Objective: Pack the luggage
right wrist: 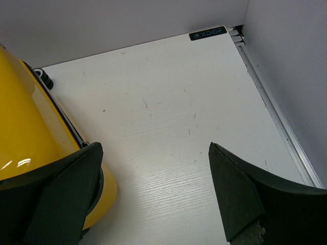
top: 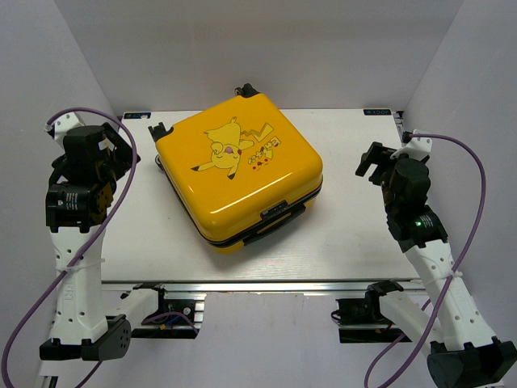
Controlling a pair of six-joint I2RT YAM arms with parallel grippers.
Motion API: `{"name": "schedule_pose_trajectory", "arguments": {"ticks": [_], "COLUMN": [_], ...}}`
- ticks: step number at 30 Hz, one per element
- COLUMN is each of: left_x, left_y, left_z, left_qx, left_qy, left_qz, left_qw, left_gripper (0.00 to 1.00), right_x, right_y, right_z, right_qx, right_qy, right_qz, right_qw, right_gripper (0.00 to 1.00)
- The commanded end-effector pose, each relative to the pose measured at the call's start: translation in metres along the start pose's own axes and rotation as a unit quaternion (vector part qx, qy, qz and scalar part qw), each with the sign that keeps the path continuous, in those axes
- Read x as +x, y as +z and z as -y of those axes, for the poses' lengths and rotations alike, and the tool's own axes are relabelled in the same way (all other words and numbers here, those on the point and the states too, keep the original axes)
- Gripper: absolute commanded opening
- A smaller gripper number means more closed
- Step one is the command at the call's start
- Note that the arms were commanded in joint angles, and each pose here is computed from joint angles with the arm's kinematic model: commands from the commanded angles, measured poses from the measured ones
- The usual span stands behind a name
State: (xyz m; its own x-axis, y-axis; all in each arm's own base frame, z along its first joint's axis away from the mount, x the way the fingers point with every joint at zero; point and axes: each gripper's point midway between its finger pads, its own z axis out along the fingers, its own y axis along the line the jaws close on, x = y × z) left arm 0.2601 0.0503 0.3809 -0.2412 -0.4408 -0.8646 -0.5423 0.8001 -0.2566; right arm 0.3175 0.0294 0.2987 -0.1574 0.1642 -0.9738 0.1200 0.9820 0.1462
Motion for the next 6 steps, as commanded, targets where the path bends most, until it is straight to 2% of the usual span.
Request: {"name": "schedule_pose_trajectory", "arguments": {"ticks": [1,6], "left_x": [0.020,0.018], "left_y": [0.002,-0.010], "left_z": [-0.023,-0.028], "left_qx": [-0.051,-0.041], "left_qy": [0.027,0.018], "left_qz": [-0.029,-0.014], "left_qw": [0.998,0.999], "left_gripper": [0.98,0.98], "right_x": [-0.006,-0.010], "right_y": [-0.010,-0.015], "right_z": [0.007,0.011], "right_qx": [0.012,0.020], "right_qy": [0.014,0.005], "right_qz": [0.012,0.011], "right_qw": [1.000,1.000], "right_gripper": [0.89,0.89]}}
